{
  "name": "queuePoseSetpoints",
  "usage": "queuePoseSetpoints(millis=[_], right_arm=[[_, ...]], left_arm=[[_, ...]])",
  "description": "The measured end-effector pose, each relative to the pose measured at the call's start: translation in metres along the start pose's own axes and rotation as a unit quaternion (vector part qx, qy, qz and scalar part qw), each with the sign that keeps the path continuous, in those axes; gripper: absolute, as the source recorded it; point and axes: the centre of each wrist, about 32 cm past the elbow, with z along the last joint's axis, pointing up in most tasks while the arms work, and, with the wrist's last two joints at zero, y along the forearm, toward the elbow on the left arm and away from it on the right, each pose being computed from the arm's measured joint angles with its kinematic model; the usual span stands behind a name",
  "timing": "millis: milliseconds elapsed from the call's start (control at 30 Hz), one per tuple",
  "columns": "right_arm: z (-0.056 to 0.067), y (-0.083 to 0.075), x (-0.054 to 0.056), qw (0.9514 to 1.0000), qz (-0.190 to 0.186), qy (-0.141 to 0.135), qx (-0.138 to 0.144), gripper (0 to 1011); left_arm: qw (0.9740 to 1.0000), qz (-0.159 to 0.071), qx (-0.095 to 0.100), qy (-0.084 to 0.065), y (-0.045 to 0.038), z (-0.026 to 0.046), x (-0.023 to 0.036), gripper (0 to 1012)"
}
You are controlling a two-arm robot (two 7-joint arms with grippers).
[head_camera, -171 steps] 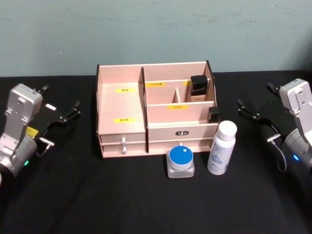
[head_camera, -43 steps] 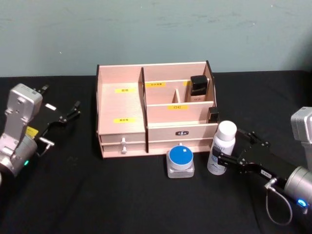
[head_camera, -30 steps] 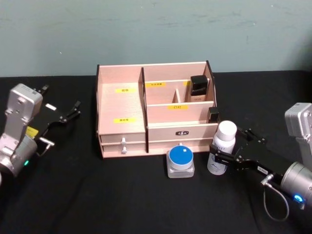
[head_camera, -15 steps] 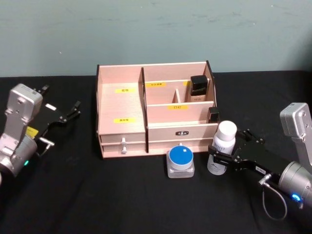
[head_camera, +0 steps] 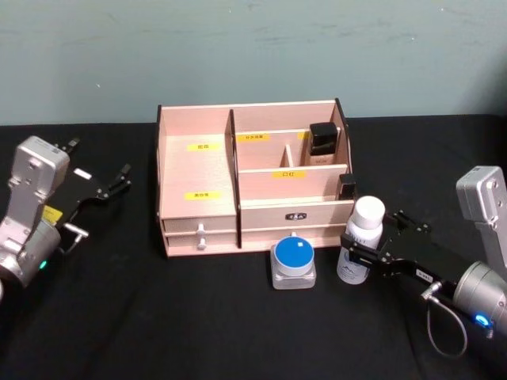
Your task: Pick up the facial cleanser and watermelon frost from the table and place them into the tiered storage box.
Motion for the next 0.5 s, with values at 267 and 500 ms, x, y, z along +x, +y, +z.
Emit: queuePoseSetpoints(millis=[267,500], right_arm=[[0.0001,-0.0003,0.0002,1.0000,0.000,0.001,0.000,651],[0.0002,-0.0004,0.0001,1.0000,0.000,0.001,0.000,600]], left_arm=[[1.0000,0.000,0.000,0.000,0.0000,0.0000,0.0000,1001],[1.0000,0.000,0.000,0.000,0.0000,0.0000,0.0000,1001]])
